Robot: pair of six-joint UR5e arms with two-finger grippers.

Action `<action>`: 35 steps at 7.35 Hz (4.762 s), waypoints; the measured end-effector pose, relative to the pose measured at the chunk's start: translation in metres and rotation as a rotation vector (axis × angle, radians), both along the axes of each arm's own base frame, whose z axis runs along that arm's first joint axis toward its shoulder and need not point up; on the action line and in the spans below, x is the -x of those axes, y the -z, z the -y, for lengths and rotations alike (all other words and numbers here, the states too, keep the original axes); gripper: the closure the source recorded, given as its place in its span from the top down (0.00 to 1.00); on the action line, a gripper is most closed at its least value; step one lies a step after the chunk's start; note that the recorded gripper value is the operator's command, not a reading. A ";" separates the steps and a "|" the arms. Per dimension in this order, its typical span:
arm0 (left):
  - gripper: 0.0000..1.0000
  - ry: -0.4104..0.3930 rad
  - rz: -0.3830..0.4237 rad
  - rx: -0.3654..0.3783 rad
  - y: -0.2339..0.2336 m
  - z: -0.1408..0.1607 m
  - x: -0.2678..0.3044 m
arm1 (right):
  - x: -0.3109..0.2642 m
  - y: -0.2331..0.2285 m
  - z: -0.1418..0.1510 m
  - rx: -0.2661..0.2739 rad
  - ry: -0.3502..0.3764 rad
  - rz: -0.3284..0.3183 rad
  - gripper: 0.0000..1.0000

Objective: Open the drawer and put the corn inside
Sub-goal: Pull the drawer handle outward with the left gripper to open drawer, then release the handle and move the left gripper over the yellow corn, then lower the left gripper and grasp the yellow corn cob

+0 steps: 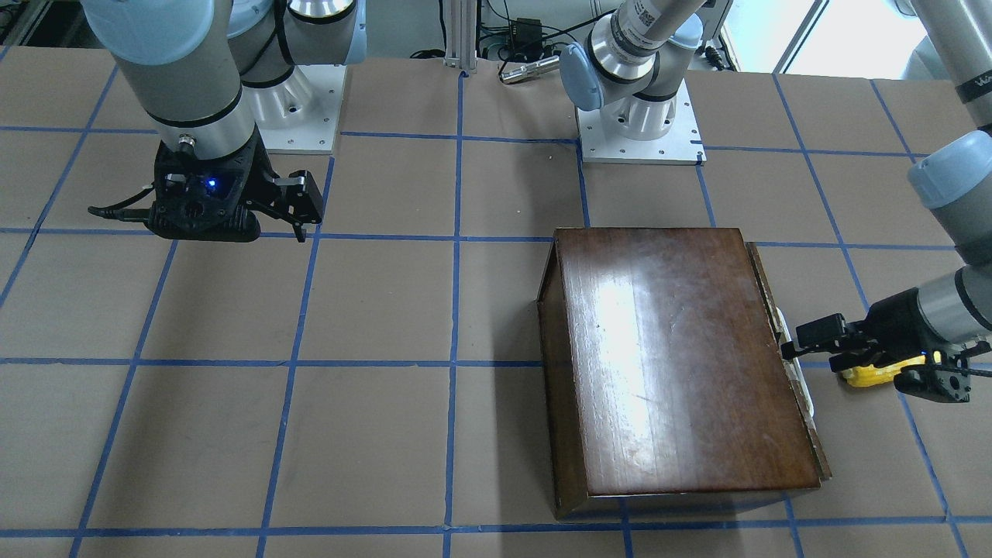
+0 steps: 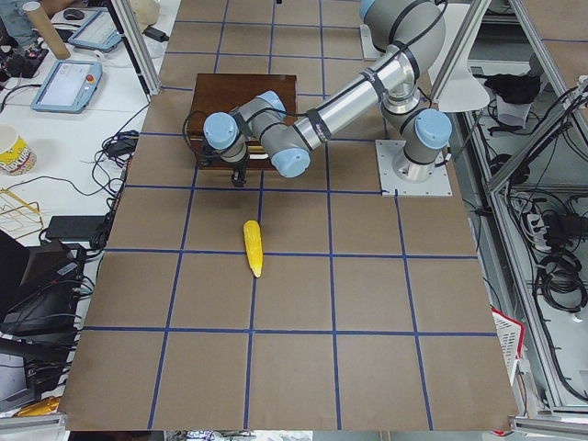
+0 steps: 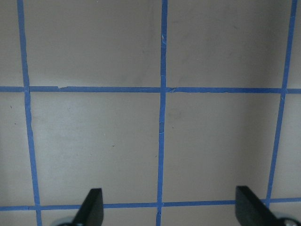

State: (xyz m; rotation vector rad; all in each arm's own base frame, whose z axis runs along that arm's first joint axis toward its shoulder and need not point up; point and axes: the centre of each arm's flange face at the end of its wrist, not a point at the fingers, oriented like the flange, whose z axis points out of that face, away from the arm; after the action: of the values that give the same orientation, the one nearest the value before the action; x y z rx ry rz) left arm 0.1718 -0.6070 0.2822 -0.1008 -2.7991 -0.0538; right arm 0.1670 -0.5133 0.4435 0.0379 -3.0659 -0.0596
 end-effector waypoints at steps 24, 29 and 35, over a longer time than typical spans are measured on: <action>1.00 0.279 0.349 -0.006 -0.007 -0.035 -0.153 | 0.000 0.000 0.000 0.000 0.000 0.000 1.00; 1.00 0.874 0.316 0.084 0.052 -0.037 -0.157 | 0.000 0.000 0.000 0.000 0.000 0.000 1.00; 0.94 1.094 0.233 0.251 0.090 -0.042 -0.168 | 0.000 0.000 0.000 0.000 0.000 0.000 1.00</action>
State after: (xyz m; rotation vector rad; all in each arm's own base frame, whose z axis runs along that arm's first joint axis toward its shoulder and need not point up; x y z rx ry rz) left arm 0.3400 -0.5645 0.1918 -1.7292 -2.5748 0.0290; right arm 0.1670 -0.5133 0.4435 0.0379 -3.0659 -0.0596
